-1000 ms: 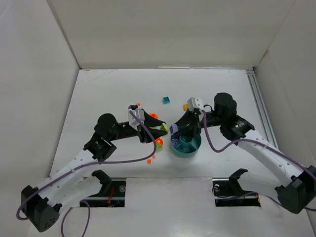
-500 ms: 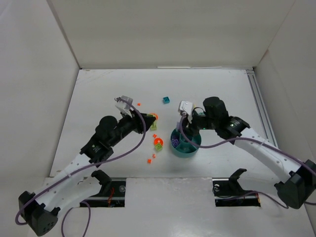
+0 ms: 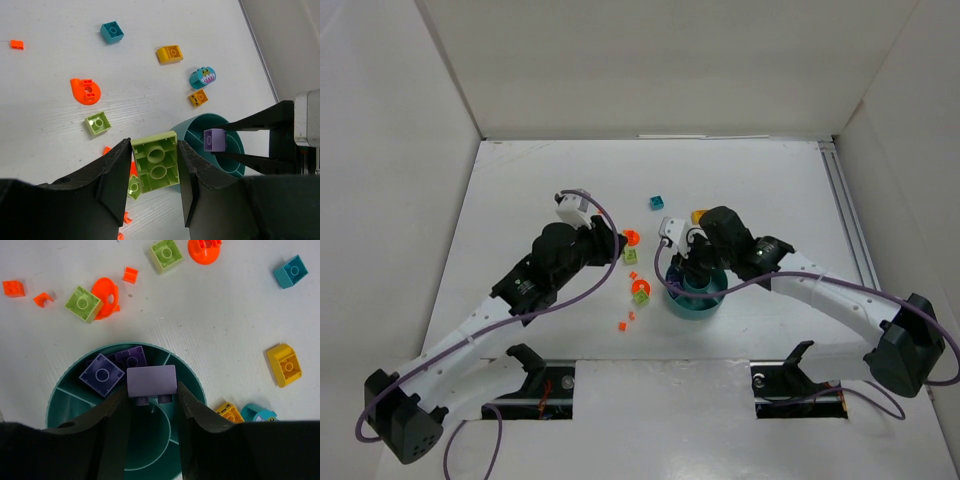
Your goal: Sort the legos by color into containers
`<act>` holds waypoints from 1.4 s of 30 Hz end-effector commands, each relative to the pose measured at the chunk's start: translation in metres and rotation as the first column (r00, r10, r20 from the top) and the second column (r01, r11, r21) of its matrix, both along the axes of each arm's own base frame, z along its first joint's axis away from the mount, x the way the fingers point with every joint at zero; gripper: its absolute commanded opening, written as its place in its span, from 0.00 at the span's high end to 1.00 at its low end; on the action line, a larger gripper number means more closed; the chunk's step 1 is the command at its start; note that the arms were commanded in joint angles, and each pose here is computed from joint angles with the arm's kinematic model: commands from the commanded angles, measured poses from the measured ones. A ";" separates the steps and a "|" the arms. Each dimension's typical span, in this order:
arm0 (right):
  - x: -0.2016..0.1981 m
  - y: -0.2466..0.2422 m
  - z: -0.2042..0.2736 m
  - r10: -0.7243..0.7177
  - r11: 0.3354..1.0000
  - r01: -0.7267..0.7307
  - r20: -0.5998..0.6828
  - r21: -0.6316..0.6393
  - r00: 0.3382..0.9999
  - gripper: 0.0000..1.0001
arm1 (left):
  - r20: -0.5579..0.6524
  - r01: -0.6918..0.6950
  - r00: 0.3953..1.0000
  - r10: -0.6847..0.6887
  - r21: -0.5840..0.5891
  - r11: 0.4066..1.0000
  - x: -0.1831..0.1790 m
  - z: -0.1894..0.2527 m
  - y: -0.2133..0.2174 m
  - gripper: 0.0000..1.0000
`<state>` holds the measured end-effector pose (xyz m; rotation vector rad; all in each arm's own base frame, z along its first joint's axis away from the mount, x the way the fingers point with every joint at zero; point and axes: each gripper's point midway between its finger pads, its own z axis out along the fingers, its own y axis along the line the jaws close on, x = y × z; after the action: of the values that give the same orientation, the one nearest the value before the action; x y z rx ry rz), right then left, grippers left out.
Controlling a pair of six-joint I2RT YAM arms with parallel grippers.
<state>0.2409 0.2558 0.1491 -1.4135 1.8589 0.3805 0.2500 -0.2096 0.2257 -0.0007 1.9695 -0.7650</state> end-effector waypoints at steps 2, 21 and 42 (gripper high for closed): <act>0.009 0.010 0.012 -0.004 1.000 0.003 0.050 0.016 0.999 0.77 | 0.060 -0.028 0.998 0.032 -0.056 0.998 0.002 0.030 0.004 1.00; 0.000 0.023 0.038 0.079 0.992 -0.087 0.090 0.088 0.993 0.33 | 0.040 0.078 0.996 -0.077 -0.026 0.997 -0.005 0.021 -0.011 1.00; 0.023 -0.154 0.106 -0.608 0.791 0.563 0.206 0.238 0.767 0.01 | 0.090 0.470 0.879 -0.468 -0.001 0.883 -0.022 0.019 -0.089 1.00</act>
<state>0.2678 0.1188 0.2647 -0.7164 1.8191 0.0442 0.2236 -0.2796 0.1895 0.4314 2.0865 -1.0034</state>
